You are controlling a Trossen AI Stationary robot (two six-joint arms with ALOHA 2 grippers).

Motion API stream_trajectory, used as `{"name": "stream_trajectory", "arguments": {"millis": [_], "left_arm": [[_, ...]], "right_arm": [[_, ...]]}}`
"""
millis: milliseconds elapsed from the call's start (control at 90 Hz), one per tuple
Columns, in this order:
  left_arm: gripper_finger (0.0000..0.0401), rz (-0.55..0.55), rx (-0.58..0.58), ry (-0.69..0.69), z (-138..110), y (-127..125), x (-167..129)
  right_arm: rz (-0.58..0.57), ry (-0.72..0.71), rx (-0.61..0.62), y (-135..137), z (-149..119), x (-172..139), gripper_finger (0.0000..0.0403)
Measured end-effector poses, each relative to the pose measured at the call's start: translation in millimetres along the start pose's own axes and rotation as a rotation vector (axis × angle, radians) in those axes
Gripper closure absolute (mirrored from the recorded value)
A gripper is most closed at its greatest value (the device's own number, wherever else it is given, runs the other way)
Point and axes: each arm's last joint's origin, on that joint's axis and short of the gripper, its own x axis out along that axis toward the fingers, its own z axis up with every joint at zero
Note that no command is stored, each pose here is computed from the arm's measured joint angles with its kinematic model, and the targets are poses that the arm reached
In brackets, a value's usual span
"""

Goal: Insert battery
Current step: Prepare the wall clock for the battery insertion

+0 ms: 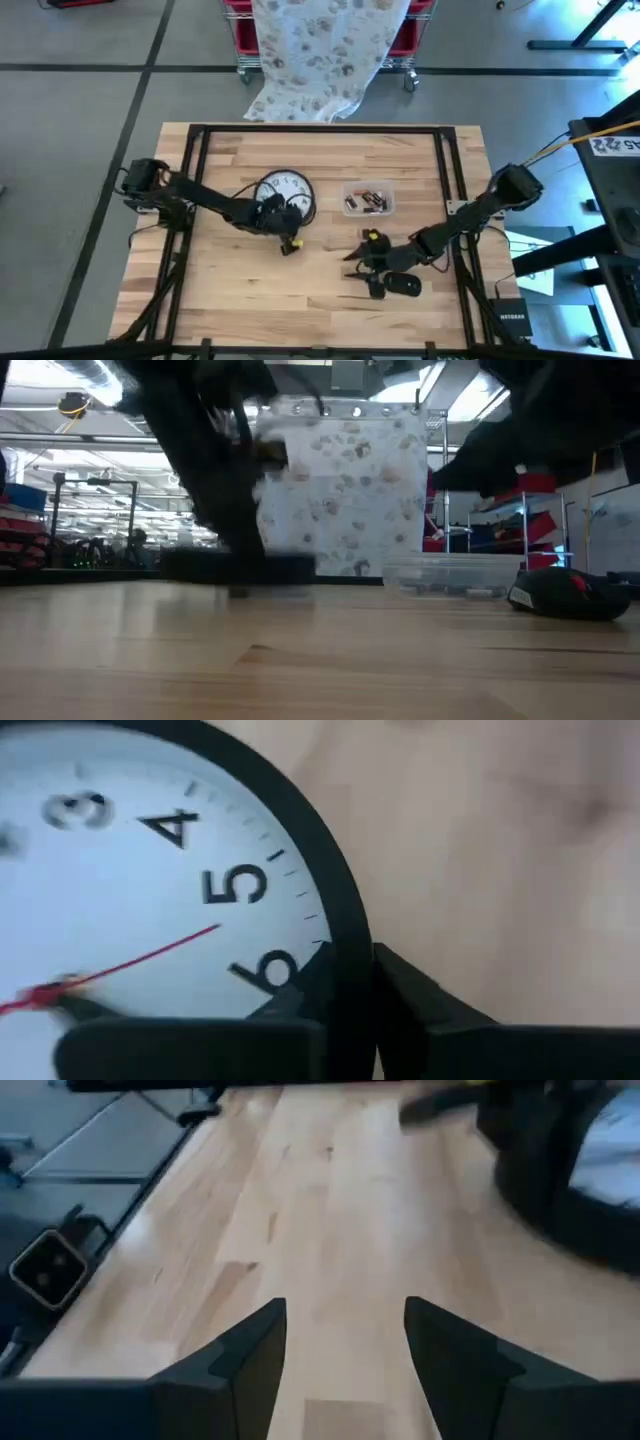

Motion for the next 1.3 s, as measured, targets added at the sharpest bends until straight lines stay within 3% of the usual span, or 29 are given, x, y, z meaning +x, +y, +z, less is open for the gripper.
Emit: {"name": "stream_trajectory", "arguments": {"millis": [111,256,411,500,622,800,967,1100,1256,1300], "left_arm": [[0.038,-0.086,-0.021,-0.098,7.2,-14.0,-35.3],[0.038,-0.2,-0.046,-0.164,4.4,-29.6,-73.3],[0.038,-0.273,-0.064,-0.171,-4.3,-45.1,-90.3],[0.038,-0.296,-0.087,-0.163,-9.0,-51.3,-94.6],[0.0378,-0.313,-0.088,-0.161,-13.9,-57.6,-99.1],[0.0376,-0.316,-0.084,-0.161,-16.7,-61.7,-99.3],[0.0376,-0.307,-0.077,-0.142,-19.9,-64.9,-93.5],[0.0372,-0.307,-0.075,-0.134,-20.8,-65.7,-91.9],[0.0369,-0.314,-0.045,-0.144,-20.2,-66.3,-92.5],[0.0368,-0.334,-0.025,-0.137,-20.2,-67.1,-92.7]], "right_arm": [[0.094,-0.058,-0.096,4.2,-7.8,13.8,0.0215],[0.14,-0.191,-0.402,19.7,11.7,25.5,0.0215],[-0.084,-0.206,-0.727,35.9,52.7,36.8,0.0211],[-0.244,-0.057,-0.934,39.5,73.9,42.7,0.0192],[-0.286,0.141,-1.112,39.3,92.6,50.9,0.0146],[-0.379,0.248,-1.17,26.8,103.7,68.7,0.0092],[-0.411,0.285,-1.245,13.8,100.0,85.6,0.0095],[-0.42,0.315,-1.216,5.2,93.1,93.5,0.0143],[-0.387,0.305,-1.112,-0.2,90.9,95.6,0.0255],[-0.366,0.297,-1.078,-0.7,90.0,96.0,0.0255]]}}
